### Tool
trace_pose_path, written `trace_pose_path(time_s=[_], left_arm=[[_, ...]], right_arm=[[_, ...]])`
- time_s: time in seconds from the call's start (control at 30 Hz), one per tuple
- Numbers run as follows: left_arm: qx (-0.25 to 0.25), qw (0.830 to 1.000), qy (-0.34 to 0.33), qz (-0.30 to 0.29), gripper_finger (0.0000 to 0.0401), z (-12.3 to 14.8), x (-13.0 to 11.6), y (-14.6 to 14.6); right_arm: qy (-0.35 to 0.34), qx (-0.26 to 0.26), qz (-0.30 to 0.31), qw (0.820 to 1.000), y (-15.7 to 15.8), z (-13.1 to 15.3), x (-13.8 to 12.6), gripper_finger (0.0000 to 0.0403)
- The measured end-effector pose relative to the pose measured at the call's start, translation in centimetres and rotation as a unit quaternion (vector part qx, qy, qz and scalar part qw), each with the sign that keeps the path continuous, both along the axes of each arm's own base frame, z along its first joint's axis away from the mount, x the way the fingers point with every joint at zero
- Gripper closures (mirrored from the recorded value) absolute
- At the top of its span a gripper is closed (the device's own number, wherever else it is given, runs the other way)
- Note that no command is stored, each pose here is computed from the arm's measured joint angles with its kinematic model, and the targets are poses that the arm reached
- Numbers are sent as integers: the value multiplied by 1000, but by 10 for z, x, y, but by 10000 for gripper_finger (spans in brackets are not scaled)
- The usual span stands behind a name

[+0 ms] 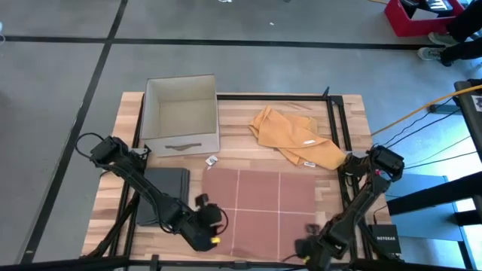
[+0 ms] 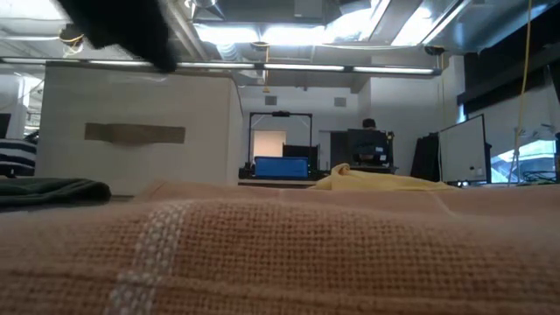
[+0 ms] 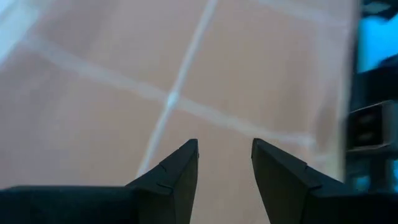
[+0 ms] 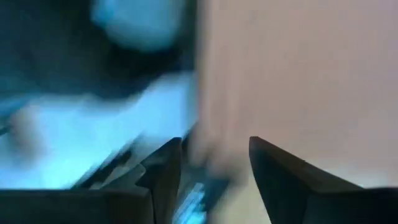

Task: Fold towel
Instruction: Fold the light orange towel

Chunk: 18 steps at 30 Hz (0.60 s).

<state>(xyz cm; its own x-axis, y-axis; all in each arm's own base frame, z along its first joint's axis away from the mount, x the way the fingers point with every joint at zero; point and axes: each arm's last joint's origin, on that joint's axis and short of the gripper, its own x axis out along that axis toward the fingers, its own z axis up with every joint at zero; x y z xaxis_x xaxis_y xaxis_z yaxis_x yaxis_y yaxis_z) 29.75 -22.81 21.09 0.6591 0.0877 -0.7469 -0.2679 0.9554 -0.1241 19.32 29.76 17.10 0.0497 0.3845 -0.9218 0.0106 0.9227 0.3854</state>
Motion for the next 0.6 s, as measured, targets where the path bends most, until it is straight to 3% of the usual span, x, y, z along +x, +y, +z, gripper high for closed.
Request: trace_pose_path(time_s=[0.07,0.17,0.23,0.27,0.33,0.47,0.6], left_arm=[[-4,1000,-22,-22,258,-3,9,-1],[4,999,-16,-33,258,-16,19,7],[10,1000,5,-27,258,-28,23,15],[7,1000,14,-23,258,-33,25,18],[5,999,38,-16,258,-46,26,25],[1,997,83,-9,258,-67,21,35],[-16,994,111,1,258,-78,12,39]], right_arm=[[-143,-94,-17,985,-7,0,11,208],[-307,-235,-71,919,-18,4,21,209],[-365,-297,-111,875,-27,4,26,210],[-378,-315,-126,861,-31,4,28,209],[-371,-315,-130,864,-36,0,32,210],[-292,-292,-94,906,-53,-22,35,210],[-242,-261,-77,932,-63,-40,31,210]])
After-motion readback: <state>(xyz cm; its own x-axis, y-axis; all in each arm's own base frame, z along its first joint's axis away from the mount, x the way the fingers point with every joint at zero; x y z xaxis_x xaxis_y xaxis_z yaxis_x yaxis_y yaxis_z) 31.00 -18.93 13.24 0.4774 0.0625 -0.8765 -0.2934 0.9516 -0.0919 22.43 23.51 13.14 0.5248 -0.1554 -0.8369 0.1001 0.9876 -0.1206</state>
